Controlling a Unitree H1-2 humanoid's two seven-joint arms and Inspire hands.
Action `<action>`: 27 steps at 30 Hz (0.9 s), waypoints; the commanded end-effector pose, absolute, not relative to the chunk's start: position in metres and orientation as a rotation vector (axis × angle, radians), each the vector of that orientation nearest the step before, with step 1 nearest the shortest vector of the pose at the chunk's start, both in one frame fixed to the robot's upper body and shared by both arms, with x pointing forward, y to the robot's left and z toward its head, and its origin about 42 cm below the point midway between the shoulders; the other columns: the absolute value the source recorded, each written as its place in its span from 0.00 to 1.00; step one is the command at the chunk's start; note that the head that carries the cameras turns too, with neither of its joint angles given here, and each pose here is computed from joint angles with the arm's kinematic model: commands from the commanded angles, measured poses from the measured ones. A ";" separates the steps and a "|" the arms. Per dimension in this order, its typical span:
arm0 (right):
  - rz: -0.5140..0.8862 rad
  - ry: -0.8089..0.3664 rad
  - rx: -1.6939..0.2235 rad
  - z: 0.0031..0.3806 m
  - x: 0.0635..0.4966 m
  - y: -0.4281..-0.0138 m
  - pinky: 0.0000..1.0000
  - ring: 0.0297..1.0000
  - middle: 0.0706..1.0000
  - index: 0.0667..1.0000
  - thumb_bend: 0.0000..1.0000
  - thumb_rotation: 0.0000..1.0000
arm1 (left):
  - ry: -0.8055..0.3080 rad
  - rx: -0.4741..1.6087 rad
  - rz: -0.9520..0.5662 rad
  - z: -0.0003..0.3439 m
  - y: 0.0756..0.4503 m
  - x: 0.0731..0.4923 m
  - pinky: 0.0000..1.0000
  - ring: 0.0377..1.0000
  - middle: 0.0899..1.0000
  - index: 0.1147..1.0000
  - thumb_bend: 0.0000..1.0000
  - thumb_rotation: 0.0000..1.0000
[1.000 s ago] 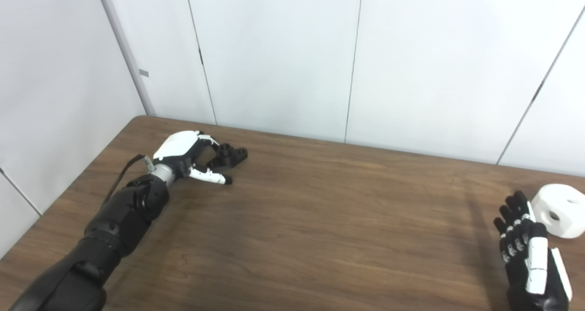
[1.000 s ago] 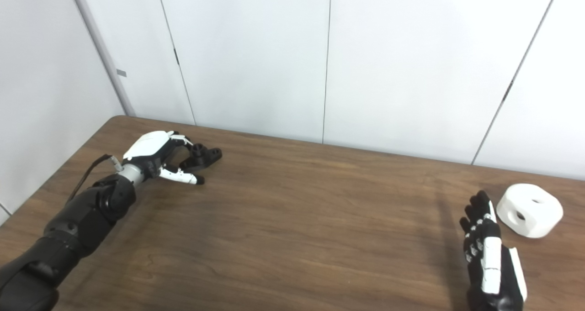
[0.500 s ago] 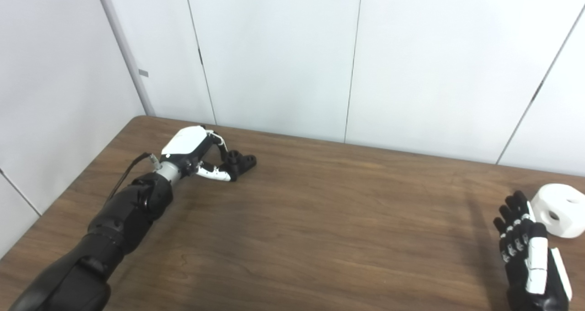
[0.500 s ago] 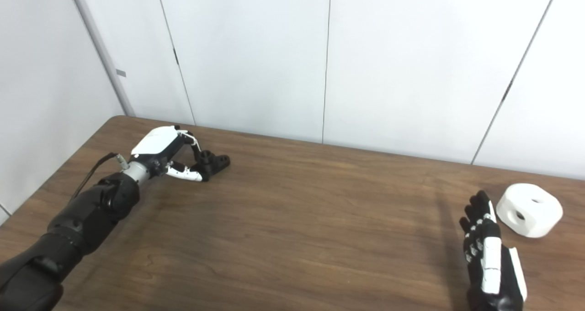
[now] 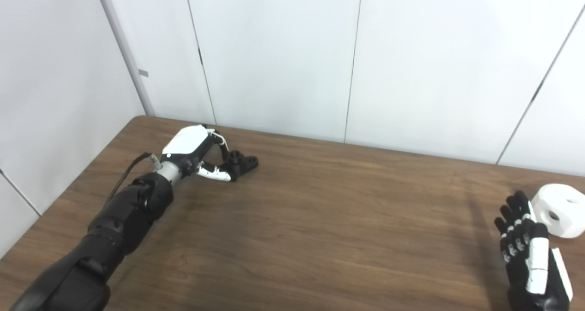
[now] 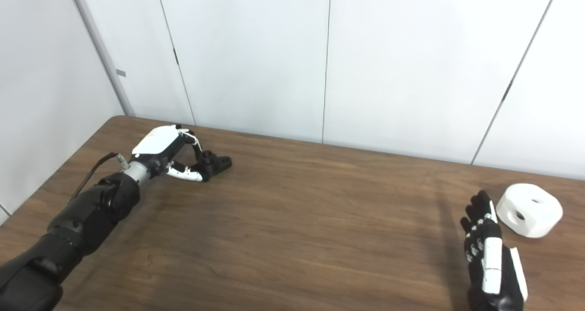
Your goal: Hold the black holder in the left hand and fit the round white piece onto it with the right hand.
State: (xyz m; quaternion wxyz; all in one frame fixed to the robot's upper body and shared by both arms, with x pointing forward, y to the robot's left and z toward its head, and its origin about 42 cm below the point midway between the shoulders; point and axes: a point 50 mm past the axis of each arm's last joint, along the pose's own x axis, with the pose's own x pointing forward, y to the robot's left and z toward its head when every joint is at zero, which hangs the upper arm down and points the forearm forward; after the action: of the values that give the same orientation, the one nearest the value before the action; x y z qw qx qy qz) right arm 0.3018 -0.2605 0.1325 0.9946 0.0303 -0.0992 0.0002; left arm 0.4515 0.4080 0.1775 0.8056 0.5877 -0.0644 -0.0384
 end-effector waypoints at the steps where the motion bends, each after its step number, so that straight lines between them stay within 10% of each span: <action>1: 0.008 -0.298 0.049 0.154 0.307 -0.260 1.00 1.00 1.00 0.99 0.50 1.00 | -0.237 1.221 -0.054 0.198 0.398 0.458 1.00 0.93 0.70 0.42 0.52 0.05; 27: -0.006 -0.314 0.040 0.168 0.303 -0.253 1.00 1.00 0.97 0.94 0.59 1.00 | -0.387 1.039 -0.358 0.143 0.263 0.392 1.00 0.94 0.70 0.41 0.52 0.05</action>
State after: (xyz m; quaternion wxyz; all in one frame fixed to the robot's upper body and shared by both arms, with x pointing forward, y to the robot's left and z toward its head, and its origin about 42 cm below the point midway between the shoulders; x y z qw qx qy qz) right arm 0.2988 -0.2578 0.1495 0.9926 0.0187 -0.1199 -0.0074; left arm 0.3923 0.2647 0.1384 0.8459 0.4794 -0.1732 -0.1567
